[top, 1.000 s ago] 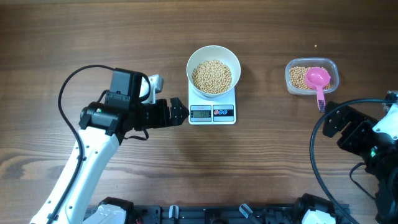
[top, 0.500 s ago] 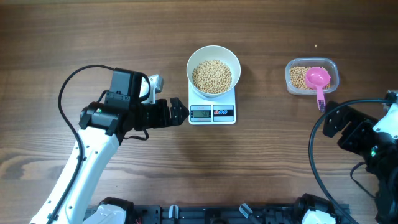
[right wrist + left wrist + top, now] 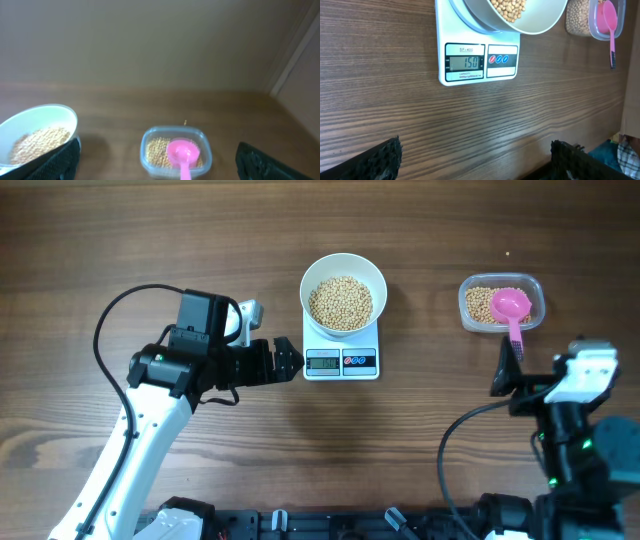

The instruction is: Scoop item into bowl and weigh 150g on scale

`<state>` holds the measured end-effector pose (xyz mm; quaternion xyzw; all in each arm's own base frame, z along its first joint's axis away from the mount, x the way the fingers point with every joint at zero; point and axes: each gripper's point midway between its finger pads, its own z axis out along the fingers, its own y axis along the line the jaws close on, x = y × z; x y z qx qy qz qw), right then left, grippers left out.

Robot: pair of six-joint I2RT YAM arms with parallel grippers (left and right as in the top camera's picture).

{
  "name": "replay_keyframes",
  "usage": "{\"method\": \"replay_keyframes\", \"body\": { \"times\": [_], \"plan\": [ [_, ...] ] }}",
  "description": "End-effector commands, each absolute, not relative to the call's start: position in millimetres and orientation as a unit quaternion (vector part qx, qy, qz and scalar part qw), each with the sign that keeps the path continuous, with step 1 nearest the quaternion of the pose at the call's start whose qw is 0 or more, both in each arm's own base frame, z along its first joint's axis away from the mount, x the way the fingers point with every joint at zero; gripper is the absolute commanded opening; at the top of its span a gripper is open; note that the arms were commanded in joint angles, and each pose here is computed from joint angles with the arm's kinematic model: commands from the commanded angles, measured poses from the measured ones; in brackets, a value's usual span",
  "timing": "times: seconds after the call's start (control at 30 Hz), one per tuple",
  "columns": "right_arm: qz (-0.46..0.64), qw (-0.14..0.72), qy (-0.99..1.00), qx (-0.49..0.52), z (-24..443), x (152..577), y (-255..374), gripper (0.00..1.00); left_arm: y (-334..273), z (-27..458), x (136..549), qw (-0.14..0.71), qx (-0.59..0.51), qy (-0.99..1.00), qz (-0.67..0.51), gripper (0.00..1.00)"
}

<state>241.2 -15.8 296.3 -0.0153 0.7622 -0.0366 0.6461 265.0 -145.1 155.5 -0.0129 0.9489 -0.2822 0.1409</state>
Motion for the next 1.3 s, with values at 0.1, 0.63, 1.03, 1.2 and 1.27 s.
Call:
{"method": "replay_keyframes", "body": {
  "times": [0.1,0.63,1.03,1.2,1.27],
  "plan": [
    [-0.067,0.698,0.712,-0.025,264,233,-18,1.00,-143,154,267,0.145,-0.006,0.950,-0.276,1.00],
    [-0.117,0.730,0.665,-0.106,211,242,-6,1.00,-143,154,267,0.145,-0.006,0.950,-0.276,1.00],
    [-0.089,0.703,0.705,-0.022,176,246,-22,1.00,-143,154,267,0.145,-0.006,0.950,-0.276,1.00],
    [-0.094,0.702,0.705,-0.035,176,246,-20,1.00,-143,154,267,0.145,-0.006,0.950,-0.276,1.00],
    [-0.094,0.702,0.705,-0.035,176,246,-20,1.00,-143,154,267,0.145,-0.007,0.950,-0.276,1.00]
  ]
}}
